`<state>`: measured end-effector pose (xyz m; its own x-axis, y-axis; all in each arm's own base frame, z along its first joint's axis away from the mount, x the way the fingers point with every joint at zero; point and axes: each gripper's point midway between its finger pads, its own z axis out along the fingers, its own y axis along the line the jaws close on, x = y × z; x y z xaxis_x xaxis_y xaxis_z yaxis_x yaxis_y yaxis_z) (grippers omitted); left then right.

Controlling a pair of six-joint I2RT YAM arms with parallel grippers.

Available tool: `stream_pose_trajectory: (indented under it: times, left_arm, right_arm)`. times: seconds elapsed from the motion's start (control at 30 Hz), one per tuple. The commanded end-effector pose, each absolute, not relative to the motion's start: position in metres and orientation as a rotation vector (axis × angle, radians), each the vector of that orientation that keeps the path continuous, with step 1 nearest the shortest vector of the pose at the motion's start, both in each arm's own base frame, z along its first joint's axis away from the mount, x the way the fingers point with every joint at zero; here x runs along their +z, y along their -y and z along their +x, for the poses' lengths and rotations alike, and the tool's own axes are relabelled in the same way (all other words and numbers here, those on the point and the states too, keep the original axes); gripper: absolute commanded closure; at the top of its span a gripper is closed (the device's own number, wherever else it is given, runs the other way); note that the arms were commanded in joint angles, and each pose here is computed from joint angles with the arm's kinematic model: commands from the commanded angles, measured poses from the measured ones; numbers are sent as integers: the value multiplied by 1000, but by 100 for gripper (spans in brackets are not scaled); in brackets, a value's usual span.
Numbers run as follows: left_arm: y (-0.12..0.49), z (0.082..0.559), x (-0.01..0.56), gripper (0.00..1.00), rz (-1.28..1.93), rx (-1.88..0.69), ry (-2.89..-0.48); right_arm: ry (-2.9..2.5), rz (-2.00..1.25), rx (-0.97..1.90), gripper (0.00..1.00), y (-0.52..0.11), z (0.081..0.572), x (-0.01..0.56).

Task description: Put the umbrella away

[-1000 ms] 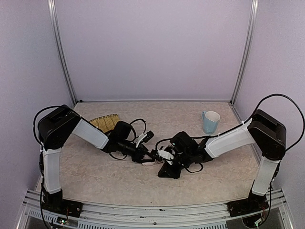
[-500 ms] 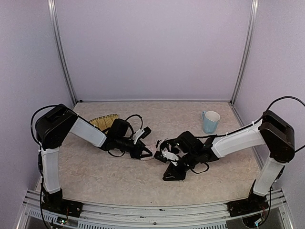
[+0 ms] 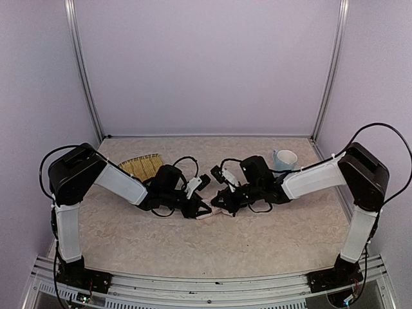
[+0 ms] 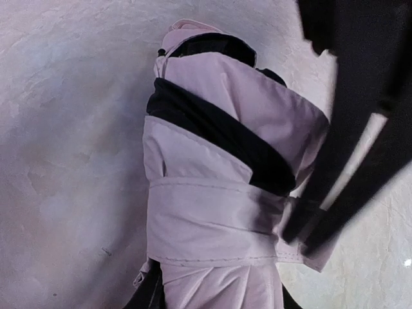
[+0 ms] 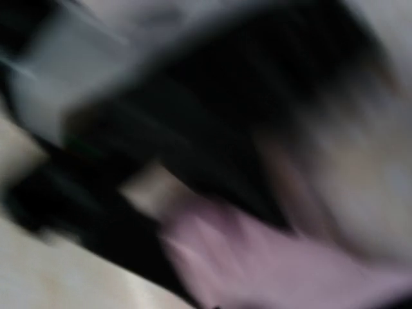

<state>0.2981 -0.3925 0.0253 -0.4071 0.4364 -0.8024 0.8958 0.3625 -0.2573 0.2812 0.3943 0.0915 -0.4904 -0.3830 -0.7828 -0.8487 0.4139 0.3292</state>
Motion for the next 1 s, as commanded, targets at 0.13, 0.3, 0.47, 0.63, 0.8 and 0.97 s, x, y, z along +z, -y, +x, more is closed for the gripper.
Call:
stream_pose_trajectory:
  times: [0.13, 0.3, 0.47, 0.63, 0.8, 0.97]
  left_arm:
    - [357, 266, -47, 100, 1204, -850, -2285]
    - [356, 265, -48, 100, 1224, -857, -2285]
    - [353, 262, -37, 100, 1258, -821, -2239]
    - [347, 273, -11, 100, 1272, -691, -2144]
    - [341, 296, 25, 100, 1258, -382, -2022]
    - [322, 340, 90, 100, 1072, 118, -1853]
  right_arm:
    - [-2272, -995, 905, 99, -351, 266, 3]
    - [-2322, -983, 830, 98, -338, 266, -8]
    - [-2248, -1026, 860, 96, -346, 267, 20]
    - [-2076, -1123, 926, 93, -350, 255, 89]
    - [-2033, -965, 796, 90, -319, 284, 159]
    - [-2008, -886, 682, 87, -292, 300, 192]
